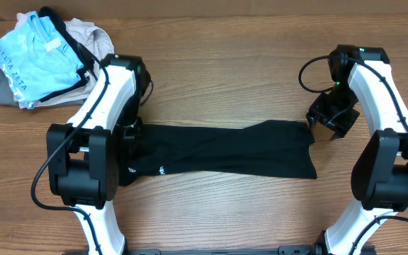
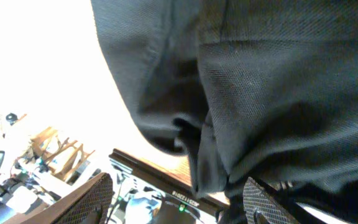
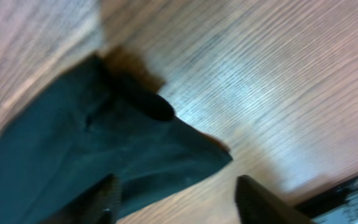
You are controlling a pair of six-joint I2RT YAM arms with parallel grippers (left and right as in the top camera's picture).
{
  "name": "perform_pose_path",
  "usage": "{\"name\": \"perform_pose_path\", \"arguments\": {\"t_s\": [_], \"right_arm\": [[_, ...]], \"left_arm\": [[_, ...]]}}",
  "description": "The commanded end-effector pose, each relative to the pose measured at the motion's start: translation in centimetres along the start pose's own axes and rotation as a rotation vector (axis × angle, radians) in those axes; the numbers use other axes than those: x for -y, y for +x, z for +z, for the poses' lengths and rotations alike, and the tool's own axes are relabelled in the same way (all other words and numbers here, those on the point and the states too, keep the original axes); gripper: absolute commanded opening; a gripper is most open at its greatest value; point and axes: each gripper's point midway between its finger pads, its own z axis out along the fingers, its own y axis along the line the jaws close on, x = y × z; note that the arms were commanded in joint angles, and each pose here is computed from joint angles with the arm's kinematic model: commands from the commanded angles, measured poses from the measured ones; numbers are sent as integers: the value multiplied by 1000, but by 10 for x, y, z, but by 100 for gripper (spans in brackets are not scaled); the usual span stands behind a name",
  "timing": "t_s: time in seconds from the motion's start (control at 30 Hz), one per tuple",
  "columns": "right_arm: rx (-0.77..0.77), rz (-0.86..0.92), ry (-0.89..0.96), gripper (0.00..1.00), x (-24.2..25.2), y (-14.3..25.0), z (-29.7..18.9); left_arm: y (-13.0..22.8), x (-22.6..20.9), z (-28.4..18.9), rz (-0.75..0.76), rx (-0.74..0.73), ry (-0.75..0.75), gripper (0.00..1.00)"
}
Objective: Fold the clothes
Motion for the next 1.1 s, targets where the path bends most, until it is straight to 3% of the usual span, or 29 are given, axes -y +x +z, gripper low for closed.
{"name": "perform_pose_path", "arguments": {"t_s": [0.0,0.1,0.3,0.37,0.47,0.57,0.87,0.97,1.03,1.07], "right_arm": [[19,-128,-136,78,-20,0,-18],[20,-172,-193,88,-30,-1,-20],[30,-181,-231,88,-38,-3,-21],[23,-223,-273,87,-47,0,-23],[14,-261,-318,80,-60,6,-25],[23,-290,-312,77,-68,11,-25],[42,-333,-287,75,-78,19,-23],[37,-334,-283,56,-77,19,-21],[29,-333,-278,32,-76,20,-16],[25,-332,-276,25,-75,21,-11]], "left_arm": [[-8,-11,-26,-80,90,22,70],[-13,-14,-45,-102,156,59,70],[-13,-9,-67,-118,224,158,72],[-15,18,-74,-31,227,286,64],[-17,62,-89,143,273,459,45],[-3,89,-97,226,269,509,7],[31,124,-60,334,205,391,4],[28,125,-35,311,170,377,4],[26,119,-18,279,148,357,4],[24,116,-12,267,137,353,4]]}}
